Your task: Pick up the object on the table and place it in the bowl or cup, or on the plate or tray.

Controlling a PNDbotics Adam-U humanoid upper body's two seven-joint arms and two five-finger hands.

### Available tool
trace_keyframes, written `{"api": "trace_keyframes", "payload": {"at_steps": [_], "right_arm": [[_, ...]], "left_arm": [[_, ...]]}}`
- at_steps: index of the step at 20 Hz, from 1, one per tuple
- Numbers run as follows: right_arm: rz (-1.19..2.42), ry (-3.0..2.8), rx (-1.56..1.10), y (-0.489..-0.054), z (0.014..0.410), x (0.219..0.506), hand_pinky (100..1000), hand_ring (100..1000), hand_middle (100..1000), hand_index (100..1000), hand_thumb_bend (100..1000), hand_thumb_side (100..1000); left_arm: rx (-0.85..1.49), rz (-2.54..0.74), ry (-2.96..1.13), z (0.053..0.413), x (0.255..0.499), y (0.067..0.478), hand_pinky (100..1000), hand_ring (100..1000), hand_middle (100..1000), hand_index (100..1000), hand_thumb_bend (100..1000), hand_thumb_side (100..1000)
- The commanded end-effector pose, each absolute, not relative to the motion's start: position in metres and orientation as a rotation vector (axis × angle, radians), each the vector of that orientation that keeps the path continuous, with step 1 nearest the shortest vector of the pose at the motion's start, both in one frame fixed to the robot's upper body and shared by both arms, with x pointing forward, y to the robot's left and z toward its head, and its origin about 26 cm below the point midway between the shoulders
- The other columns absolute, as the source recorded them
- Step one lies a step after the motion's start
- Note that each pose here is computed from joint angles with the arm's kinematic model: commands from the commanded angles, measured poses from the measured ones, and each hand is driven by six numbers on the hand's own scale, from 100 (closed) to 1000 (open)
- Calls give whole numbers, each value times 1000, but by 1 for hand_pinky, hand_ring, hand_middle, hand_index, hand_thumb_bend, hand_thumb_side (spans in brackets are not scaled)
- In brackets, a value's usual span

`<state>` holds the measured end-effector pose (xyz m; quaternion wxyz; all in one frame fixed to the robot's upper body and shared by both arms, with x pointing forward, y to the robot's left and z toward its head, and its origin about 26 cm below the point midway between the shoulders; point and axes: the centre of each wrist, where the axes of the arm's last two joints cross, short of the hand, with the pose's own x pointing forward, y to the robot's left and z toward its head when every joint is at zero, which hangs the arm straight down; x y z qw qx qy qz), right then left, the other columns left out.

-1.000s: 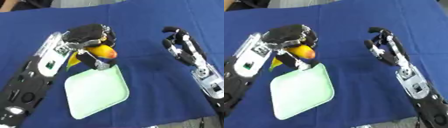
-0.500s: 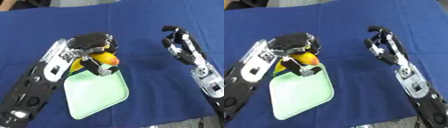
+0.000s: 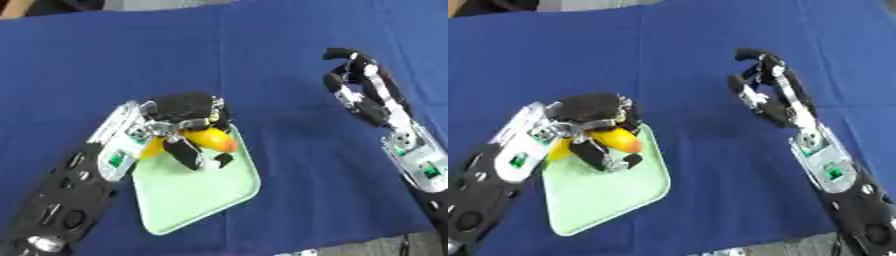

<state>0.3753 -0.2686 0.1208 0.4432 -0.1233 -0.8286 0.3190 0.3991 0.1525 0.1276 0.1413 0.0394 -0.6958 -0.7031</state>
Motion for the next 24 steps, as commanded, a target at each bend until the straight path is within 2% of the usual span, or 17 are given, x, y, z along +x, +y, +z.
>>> {"api": "trace_keyframes", "payload": {"at_steps": [1, 2, 5, 6, 7, 9, 10, 11, 12, 13, 14, 17, 24], "right_arm": [[800, -2071, -332, -275, 129, 375, 380, 578, 766, 868, 513, 766], [801, -2072, -331, -274, 129, 375, 380, 578, 766, 868, 511, 766], [803, -2073, -329, -274, 130, 376, 380, 578, 766, 868, 512, 766], [804, -2074, -329, -274, 130, 376, 380, 578, 766, 868, 512, 765], [804, -2074, -329, -274, 130, 376, 380, 578, 766, 868, 512, 765], [806, -2076, -328, -274, 131, 376, 380, 579, 766, 868, 512, 764], [805, -2077, -328, -274, 131, 376, 381, 579, 766, 868, 517, 749], [807, -2077, -327, -273, 131, 376, 381, 579, 766, 869, 512, 763], [807, -2077, -326, -273, 131, 376, 381, 579, 766, 869, 512, 763], [808, -2078, -325, -273, 131, 377, 381, 579, 766, 869, 512, 763], [808, -2078, -325, -273, 131, 377, 381, 579, 766, 869, 512, 763], [810, -2078, -324, -273, 132, 377, 382, 579, 766, 869, 513, 762], [809, -2079, -323, -273, 132, 377, 382, 579, 766, 869, 513, 763]], "left_arm": [[-23, -2482, -1872, 129, 397, 149, 100, 100, 100, 147, 100, 295], [-30, -2487, -1860, 127, 397, 149, 100, 100, 100, 147, 100, 317], [-56, -2502, -1830, 121, 396, 146, 100, 100, 100, 197, 100, 278], [-64, -2505, -1823, 120, 395, 145, 100, 100, 100, 272, 100, 253], [-77, -2510, -1819, 119, 395, 144, 100, 100, 159, 343, 100, 245], [-100, -2501, -1835, 120, 394, 142, 100, 100, 229, 413, 100, 251], [-109, -2494, -1849, 121, 393, 142, 100, 177, 330, 499, 100, 300], [-116, -2485, -1869, 124, 393, 141, 135, 272, 413, 546, 100, 432], [-123, -2479, -1884, 126, 393, 141, 216, 335, 446, 576, 100, 516], [-130, -2471, -1899, 127, 392, 141, 233, 354, 458, 588, 100, 538], [-137, -2462, -1912, 128, 392, 141, 278, 413, 496, 627, 100, 577], [-157, -2445, -1939, 131, 391, 141, 376, 498, 567, 675, 100, 638], [-175, -2434, -1955, 134, 391, 142, 432, 543, 595, 681, 100, 634]]}}
